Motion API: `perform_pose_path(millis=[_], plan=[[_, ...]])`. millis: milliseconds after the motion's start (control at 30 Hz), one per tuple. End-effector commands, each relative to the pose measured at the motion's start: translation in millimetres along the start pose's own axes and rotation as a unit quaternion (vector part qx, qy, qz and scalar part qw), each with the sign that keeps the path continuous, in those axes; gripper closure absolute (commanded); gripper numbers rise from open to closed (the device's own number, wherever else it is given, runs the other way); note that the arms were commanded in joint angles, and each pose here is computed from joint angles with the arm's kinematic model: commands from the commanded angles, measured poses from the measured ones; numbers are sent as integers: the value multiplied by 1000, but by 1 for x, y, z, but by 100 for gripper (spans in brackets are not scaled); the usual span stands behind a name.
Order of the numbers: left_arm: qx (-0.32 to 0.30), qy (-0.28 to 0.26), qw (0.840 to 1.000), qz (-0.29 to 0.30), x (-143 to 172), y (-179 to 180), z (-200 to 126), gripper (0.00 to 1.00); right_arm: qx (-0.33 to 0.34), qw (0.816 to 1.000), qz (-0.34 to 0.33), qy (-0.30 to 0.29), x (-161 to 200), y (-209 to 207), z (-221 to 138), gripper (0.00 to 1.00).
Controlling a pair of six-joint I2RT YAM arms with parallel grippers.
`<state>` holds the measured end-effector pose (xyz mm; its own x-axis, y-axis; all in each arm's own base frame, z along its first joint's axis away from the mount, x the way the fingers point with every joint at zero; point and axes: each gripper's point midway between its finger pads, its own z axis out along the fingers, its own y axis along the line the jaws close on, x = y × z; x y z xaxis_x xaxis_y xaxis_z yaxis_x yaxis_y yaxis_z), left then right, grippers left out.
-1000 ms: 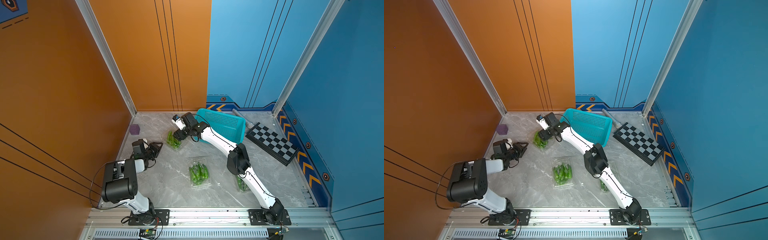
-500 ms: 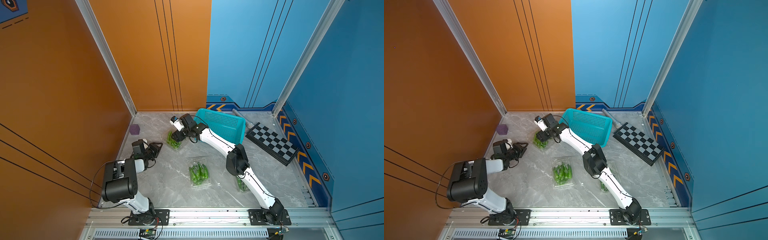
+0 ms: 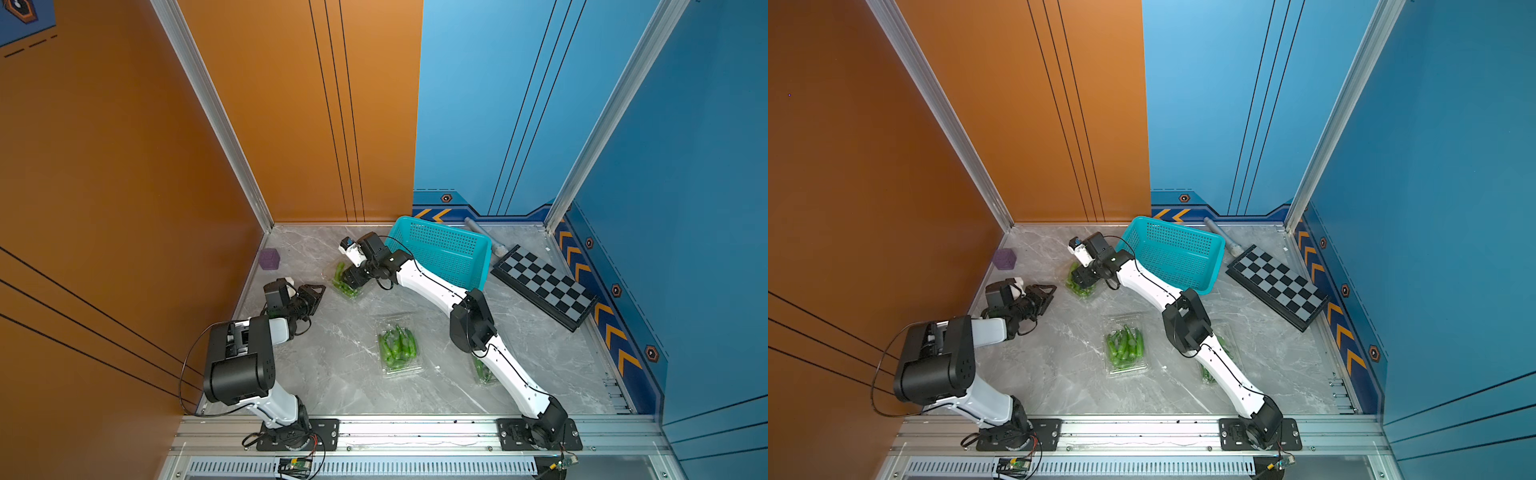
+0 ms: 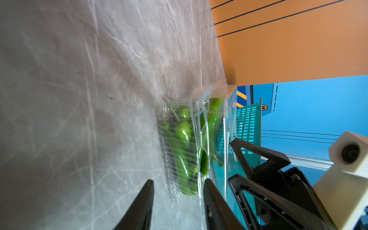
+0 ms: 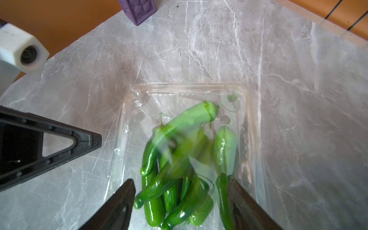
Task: Take small green peppers out of containers
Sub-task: Move the packing box to the center of the board.
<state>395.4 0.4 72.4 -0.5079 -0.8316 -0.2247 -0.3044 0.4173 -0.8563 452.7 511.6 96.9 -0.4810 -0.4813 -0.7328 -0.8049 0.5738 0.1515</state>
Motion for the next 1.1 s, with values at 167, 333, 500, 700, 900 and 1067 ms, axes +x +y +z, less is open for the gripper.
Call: perform_pose_path(millis=[167,333,500,700,900,1067], plan=[[-3,-6,1000,5,-13,3,7,58,0,998,25,51,30,-3,2,25],[-10,-9,1000,3,-21,6,16,60,0,998,28,48,27,-6,-2,25],[-5,-11,1000,12,-26,-2,23,60,-3,998,30,49,29,-6,-1,25],[-6,-8,1000,9,-29,0,28,61,-10,998,34,49,28,-6,-3,25],[-7,-7,1000,9,-31,0,35,61,-18,998,39,51,30,-5,-1,26],[2,-11,1000,13,-37,-5,30,61,-21,998,37,49,29,-4,-3,26]])
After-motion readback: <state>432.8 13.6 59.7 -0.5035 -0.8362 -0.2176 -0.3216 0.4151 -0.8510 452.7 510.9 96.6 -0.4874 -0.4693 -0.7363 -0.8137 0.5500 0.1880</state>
